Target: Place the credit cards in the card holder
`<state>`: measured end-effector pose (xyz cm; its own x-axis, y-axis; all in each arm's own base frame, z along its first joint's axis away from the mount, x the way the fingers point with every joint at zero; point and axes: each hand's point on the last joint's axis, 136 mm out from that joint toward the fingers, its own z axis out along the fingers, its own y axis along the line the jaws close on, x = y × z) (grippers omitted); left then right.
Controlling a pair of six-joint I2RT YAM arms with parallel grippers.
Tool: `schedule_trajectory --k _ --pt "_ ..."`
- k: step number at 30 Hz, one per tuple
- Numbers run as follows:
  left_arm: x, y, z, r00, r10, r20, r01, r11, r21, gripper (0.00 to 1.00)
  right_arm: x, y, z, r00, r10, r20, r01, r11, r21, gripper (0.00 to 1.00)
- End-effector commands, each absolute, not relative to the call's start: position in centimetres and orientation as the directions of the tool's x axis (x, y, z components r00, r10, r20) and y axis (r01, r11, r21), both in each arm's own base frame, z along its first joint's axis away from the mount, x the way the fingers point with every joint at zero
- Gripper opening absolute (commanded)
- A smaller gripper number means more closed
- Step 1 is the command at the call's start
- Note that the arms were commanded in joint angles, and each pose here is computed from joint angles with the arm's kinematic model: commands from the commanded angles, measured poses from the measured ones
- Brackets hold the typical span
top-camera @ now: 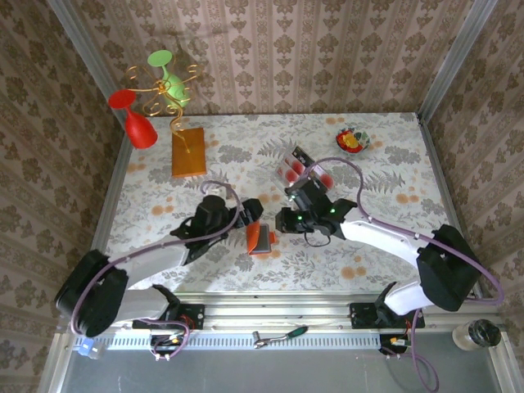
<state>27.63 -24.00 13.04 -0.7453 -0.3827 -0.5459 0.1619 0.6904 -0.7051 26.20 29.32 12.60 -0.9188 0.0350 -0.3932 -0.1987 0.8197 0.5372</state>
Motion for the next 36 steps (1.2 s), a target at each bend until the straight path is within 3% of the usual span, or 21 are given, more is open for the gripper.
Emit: schedule_trajectory --k 1,6,11,25,36 --pt "27.7 -21.3 14.1 -0.727 -0.395 -0.562 0.141 0.715 -0.685 1.00 26.2 32.1 13.4 -0.913 -0.022 -0.408 -0.249 0.822 0.512 0.17" --pt "27.1 -17.6 13.8 -0.723 -0.419 -0.550 0.062 0.753 -0.655 1.00 26.6 35.9 12.6 -0.914 -0.103 -0.394 -0.304 0.816 0.492 0.15" --pt "25.8 -16.3 11.6 -0.780 -0.365 -0.508 0.020 0.797 -0.603 1.00 26.7 35.9 9.7 -0.926 -0.132 -0.355 -0.293 0.842 0.453 0.11" --pt "22.8 -18.1 7.3 -0.872 -0.065 -0.484 0.153 0.905 -0.397 1.00 25.6 32.0 3.6 -0.953 -0.095 -0.286 -0.206 0.898 0.389 0.06" --pt "23.2 -20.3 5.1 -0.881 0.046 -0.471 0.224 0.917 -0.330 1.00 25.3 31.5 2.3 -0.960 -0.081 -0.266 -0.185 0.901 0.392 0.05"
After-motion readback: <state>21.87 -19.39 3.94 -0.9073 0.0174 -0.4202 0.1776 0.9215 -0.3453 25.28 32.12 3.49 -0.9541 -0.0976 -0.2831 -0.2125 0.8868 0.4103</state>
